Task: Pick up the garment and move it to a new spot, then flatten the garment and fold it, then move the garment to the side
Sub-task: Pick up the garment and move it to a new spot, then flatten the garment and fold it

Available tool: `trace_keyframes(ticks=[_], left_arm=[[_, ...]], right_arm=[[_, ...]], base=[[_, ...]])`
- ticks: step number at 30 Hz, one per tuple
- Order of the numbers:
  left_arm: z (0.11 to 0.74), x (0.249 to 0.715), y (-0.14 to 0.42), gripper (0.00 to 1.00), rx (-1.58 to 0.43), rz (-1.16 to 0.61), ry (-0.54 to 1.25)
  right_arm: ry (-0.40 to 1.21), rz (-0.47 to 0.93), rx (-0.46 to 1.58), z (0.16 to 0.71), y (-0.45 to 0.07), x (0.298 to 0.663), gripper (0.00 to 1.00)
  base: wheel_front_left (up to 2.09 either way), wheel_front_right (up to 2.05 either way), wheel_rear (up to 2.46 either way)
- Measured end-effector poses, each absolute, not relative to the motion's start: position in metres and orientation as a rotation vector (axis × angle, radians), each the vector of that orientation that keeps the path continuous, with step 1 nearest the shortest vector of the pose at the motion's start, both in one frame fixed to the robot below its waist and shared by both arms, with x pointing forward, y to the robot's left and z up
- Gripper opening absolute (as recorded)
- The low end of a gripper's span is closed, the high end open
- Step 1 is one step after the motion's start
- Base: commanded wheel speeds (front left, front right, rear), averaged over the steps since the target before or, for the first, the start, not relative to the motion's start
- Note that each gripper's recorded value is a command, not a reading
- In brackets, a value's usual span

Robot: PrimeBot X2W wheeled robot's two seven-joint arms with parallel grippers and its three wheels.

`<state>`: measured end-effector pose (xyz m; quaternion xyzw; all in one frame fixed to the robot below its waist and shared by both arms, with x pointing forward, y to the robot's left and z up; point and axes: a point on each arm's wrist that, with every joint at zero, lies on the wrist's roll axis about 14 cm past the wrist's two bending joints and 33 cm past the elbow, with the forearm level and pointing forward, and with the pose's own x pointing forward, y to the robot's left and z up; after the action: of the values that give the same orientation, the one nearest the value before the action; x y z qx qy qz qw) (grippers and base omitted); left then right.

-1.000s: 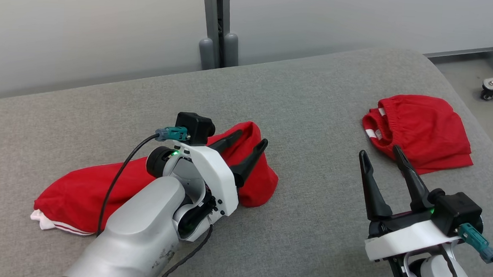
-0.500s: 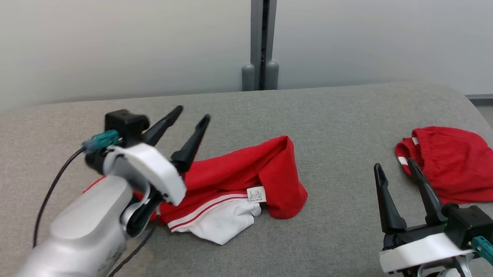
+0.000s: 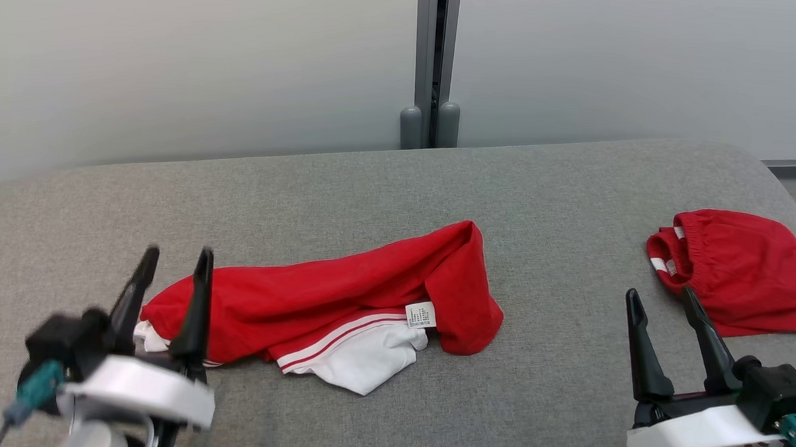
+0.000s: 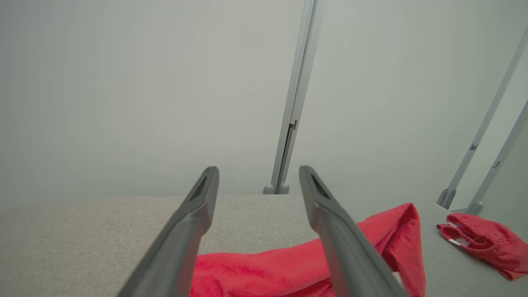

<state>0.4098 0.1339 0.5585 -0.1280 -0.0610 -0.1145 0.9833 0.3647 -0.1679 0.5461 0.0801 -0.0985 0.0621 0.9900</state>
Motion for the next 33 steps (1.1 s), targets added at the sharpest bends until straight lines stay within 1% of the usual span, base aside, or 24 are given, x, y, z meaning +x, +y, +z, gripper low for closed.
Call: trace_keyframes(ticks=[5, 11, 33], left_arm=[[0.532, 0.381, 0.153, 1.00, -0.276, -0.121, -0.088], [0.527, 0.364, 0.170, 1.00, -0.293, -0.025, -0.108], [0.518, 0.357, 0.166, 1.00, -0.282, -0.038, -0.112]], right_arm=[[-0.195, 0.097, 0.170, 0.544, -0.174, 0.359, 1.00], [-0.222, 0.077, 0.169, 0.551, -0.180, 0.356, 1.00], [-0.252, 0.092, 0.152, 0.561, -0.177, 0.354, 1.00]], base=[[0.00, 0.00, 0.00], [0.00, 0.00, 0.00], [0.00, 0.00, 0.00]])
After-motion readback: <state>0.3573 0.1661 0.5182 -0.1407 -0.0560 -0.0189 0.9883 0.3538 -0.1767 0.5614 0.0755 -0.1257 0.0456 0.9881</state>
